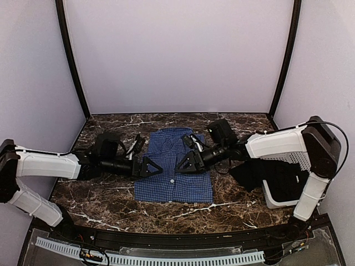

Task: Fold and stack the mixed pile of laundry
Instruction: Smooth out the 2/3-rectangle-folded shirt at the center of the board.

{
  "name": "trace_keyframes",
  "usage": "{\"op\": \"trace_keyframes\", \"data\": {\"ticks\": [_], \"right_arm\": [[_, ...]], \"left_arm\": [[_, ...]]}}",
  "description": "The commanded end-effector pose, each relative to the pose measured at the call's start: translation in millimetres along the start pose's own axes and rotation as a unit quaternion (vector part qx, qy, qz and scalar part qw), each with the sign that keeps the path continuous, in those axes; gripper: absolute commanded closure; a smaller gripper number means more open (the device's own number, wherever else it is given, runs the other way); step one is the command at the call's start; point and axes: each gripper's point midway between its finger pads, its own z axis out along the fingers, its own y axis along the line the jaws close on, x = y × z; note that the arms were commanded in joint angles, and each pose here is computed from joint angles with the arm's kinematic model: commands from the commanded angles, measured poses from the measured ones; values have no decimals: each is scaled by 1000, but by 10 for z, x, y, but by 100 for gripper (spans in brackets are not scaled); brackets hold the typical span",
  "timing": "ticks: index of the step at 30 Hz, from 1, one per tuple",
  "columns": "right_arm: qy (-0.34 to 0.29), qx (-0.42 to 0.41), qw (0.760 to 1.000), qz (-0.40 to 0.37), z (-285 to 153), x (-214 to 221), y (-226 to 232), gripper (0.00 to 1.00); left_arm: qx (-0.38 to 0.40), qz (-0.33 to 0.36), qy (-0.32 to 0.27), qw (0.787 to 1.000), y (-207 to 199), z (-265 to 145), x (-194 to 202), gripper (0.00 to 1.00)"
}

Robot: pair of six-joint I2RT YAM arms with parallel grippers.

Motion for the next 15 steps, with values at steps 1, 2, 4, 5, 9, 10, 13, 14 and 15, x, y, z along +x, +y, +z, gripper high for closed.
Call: {"op": "trace_keyframes", "data": {"ticks": [1,2,4,5,9,10,13,14,15], "right_arm": [[13,-19,1000,14,206,79,-159,43],[15,-14,1000,19,229,75,-260,43],[16,-2,1000,27,251,53,-470,43],[15,6,999,30,252,41,-576,43],[11,37,997,62,188,23,-1056,45],[12,43,997,65,172,37,-1106,45],[10,60,997,52,65,19,-1082,46],[3,63,997,44,5,-12,-1042,46],[-5,68,997,38,-76,-55,-1011,46]], "left_arm": [[-1,-9,39,999,177,225,173,1],[-7,-13,42,999,237,266,191,1],[-25,-24,43,998,419,387,213,1],[-36,-30,42,998,548,463,239,1],[-51,-77,37,995,914,602,352,4],[-55,-86,40,994,972,599,414,4],[-50,-89,43,994,967,552,484,5],[-54,-88,49,993,976,523,527,5],[-50,-79,44,995,914,487,484,4]]}}
